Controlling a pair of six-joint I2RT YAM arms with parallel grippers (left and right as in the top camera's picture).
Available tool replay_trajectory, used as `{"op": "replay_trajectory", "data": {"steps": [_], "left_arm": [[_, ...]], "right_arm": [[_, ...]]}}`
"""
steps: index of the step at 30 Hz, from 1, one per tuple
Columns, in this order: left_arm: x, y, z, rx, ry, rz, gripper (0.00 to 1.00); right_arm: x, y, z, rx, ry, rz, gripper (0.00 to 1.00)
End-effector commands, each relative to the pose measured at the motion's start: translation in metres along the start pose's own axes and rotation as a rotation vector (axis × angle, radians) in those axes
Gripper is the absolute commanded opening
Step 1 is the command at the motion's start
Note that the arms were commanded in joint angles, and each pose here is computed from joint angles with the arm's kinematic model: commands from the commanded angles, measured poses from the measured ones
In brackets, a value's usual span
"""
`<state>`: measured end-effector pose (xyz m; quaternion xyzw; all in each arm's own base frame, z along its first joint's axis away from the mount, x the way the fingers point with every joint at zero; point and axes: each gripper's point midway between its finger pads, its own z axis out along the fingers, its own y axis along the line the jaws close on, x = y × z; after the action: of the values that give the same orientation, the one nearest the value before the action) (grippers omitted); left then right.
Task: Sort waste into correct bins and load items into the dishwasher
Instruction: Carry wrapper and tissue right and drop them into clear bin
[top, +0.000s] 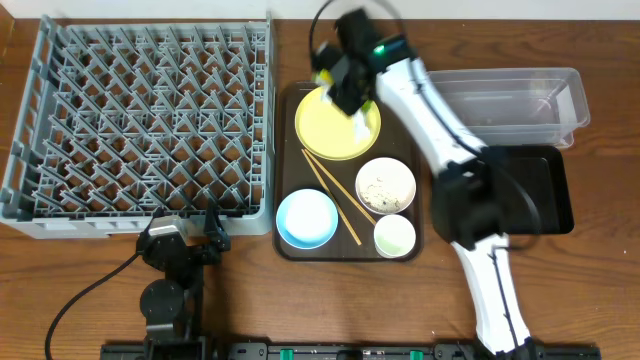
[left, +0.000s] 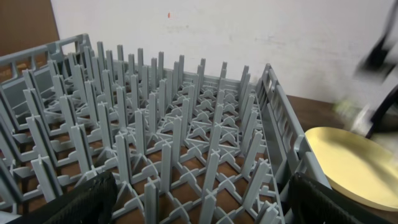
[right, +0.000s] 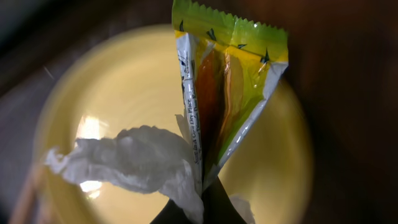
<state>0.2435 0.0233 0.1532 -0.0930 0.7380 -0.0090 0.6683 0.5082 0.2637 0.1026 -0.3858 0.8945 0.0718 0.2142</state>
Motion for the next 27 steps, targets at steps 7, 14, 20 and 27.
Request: {"op": "replay_trajectory", "data": {"steps": [7, 14, 20, 27], "left_arm": [[0.017, 0.005, 0.001, -0.021, 0.05, 0.008, 0.89], [0.017, 0.005, 0.001, -0.021, 0.05, 0.008, 0.89], [0.017, 0.005, 0.001, -0.021, 0.05, 0.008, 0.89], [0.017, 0.005, 0.001, -0.021, 0.051, 0.008, 0.89]], "right_arm": [[0.056, -0.149, -0.177, 0.451, -0.155, 0.905, 0.02], [0.147, -0.194, -0.166, 0.529, -0.092, 1.553, 0.02], [0.207, -0.193, -0.141, 0.61, -0.044, 2.043, 0.02], [0.224, -0.185, -0.128, 0.649, -0.021, 2.195, 0.01]]}}
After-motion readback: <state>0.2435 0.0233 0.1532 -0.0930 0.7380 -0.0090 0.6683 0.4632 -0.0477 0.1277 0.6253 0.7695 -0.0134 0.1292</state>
